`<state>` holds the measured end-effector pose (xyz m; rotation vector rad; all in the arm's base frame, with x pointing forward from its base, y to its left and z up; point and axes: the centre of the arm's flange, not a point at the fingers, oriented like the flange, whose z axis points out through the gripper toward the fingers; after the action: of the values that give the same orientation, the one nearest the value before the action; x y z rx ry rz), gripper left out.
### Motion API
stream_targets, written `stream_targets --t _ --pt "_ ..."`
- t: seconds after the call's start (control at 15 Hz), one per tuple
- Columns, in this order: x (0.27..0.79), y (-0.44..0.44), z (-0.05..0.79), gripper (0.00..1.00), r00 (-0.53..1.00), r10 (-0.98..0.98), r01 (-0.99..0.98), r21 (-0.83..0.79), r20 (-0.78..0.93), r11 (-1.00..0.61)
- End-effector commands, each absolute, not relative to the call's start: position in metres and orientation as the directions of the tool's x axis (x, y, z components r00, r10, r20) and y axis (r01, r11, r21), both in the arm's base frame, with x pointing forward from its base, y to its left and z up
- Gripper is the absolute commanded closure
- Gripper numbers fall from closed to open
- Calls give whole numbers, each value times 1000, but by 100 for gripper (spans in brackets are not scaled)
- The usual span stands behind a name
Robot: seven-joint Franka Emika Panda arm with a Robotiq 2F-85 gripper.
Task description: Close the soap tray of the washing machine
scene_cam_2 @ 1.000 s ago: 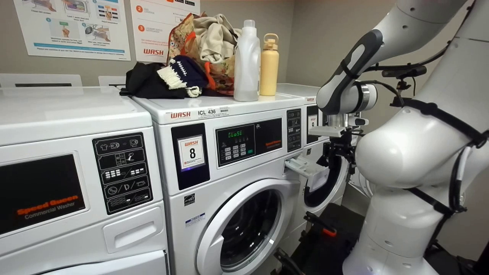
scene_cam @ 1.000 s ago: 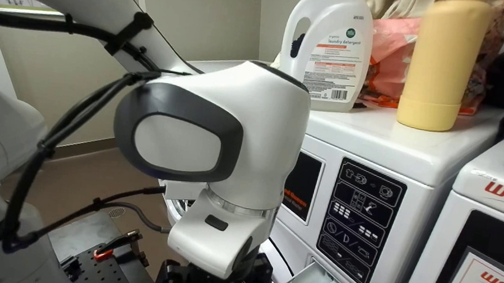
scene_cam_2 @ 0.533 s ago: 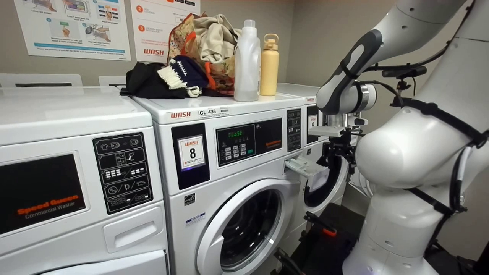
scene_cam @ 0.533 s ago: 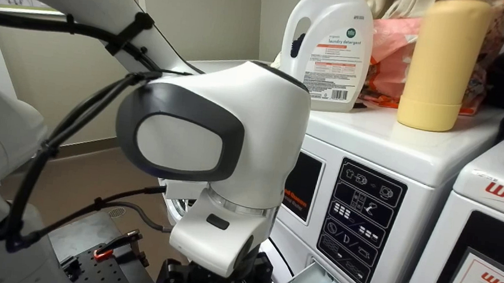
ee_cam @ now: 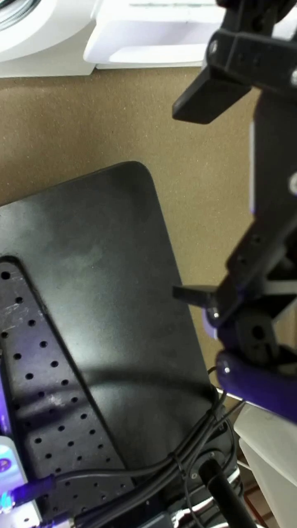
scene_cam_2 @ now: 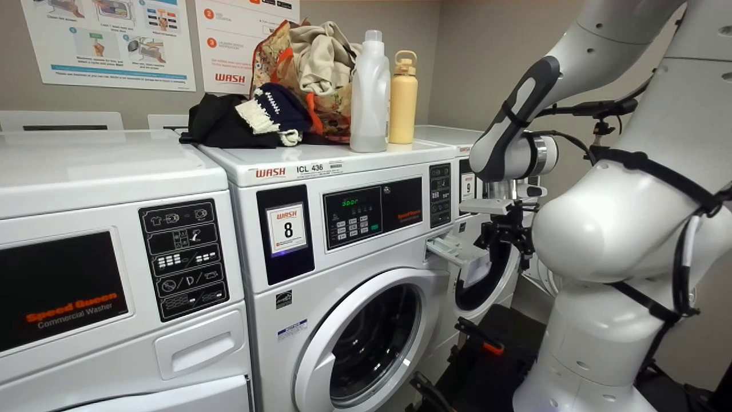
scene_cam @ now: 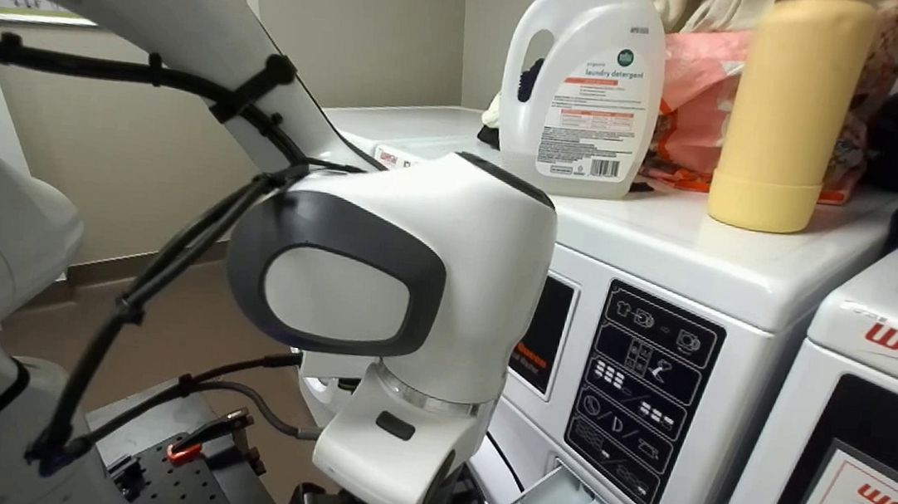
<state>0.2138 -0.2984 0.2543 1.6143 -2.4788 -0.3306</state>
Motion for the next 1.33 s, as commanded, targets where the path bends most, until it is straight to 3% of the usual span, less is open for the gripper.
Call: stream_targets --t 0.0,1.27 --pt "223 -305 238 0 -417 -908 -871 270 35 410" --pt "236 -303 199 0 -343 -932 -935 49 113 350"
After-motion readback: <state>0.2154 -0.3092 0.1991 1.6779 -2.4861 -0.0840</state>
